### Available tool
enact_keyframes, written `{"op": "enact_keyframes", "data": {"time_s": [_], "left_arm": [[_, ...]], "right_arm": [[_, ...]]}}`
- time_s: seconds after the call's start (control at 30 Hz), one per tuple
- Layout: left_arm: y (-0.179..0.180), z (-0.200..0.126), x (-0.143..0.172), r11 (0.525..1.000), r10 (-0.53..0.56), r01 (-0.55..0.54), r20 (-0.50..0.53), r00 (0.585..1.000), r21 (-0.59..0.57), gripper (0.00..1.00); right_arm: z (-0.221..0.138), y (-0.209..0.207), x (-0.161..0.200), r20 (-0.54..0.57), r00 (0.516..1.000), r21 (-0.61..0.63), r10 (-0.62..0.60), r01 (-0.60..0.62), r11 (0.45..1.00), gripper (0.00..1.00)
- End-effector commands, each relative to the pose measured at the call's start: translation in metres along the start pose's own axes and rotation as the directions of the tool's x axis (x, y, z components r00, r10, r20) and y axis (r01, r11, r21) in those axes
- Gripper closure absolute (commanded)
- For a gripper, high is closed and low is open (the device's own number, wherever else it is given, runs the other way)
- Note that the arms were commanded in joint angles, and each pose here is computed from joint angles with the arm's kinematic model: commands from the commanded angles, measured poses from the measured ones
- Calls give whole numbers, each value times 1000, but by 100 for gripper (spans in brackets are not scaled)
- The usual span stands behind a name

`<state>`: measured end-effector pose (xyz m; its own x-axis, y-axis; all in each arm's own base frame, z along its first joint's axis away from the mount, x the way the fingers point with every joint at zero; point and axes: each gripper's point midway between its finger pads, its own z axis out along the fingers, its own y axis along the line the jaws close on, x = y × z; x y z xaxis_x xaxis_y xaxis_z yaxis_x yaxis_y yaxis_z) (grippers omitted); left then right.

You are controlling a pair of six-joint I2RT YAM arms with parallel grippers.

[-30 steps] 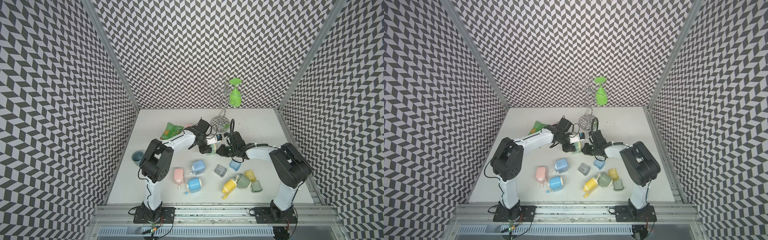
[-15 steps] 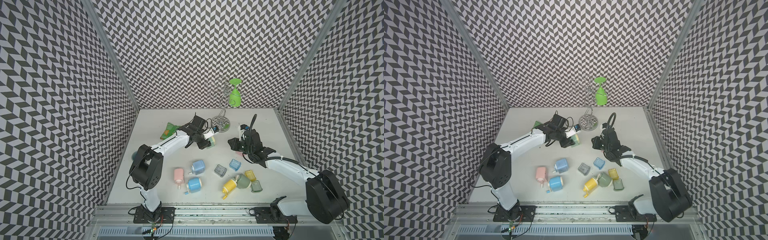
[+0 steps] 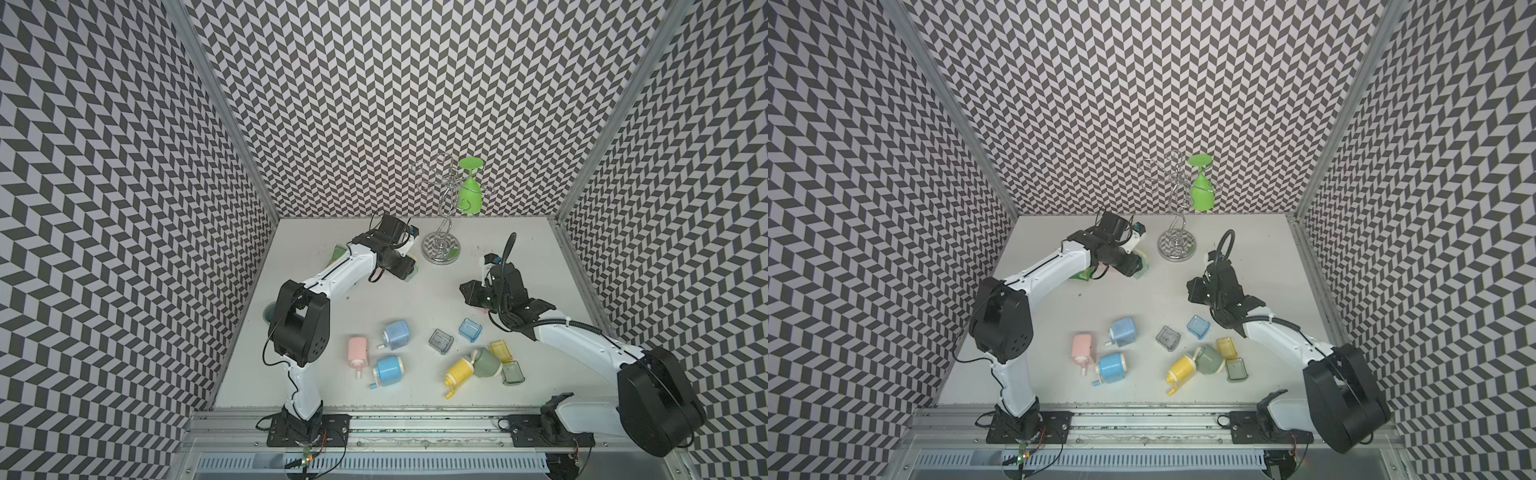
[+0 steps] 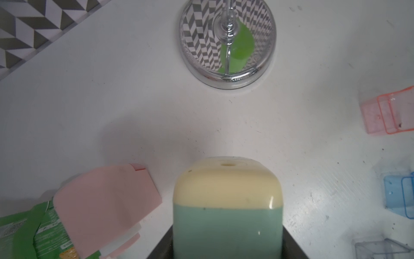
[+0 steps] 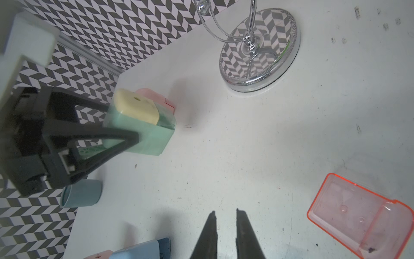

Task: Put the tray back into the pencil sharpener
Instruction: Place the pencil sharpener at the center of the board.

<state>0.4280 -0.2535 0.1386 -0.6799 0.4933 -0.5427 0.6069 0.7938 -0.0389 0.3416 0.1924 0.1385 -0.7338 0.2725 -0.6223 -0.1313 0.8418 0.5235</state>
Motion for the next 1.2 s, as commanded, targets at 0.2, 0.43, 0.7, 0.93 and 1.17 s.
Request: {"op": "enact_keyframes", "data": {"time_s": [0.2,0.43,0.7,0.93,1.17], "left_arm": [[21,17,-1,957,-282,275,-86,955,-87,100],[50,25,-11,900,-379,363,-22,925,-241,96],[53,43,-13,894,-388,365,-41,921,-261,92],[52,57,-5,900,-377,348,-70,923,-262,82],[52,63,0,900,-382,349,-85,920,-262,55]], "right_arm": [[-5,3,-8,41,999,-10,-1,1,1000,82],[-6,3,-9,46,999,-5,-2,2,1000,82],[-4,5,-11,47,999,-7,-3,4,1000,82],[-3,5,-13,49,999,-1,-8,8,1000,82],[-4,4,-15,49,999,5,-10,10,1000,81]]}}
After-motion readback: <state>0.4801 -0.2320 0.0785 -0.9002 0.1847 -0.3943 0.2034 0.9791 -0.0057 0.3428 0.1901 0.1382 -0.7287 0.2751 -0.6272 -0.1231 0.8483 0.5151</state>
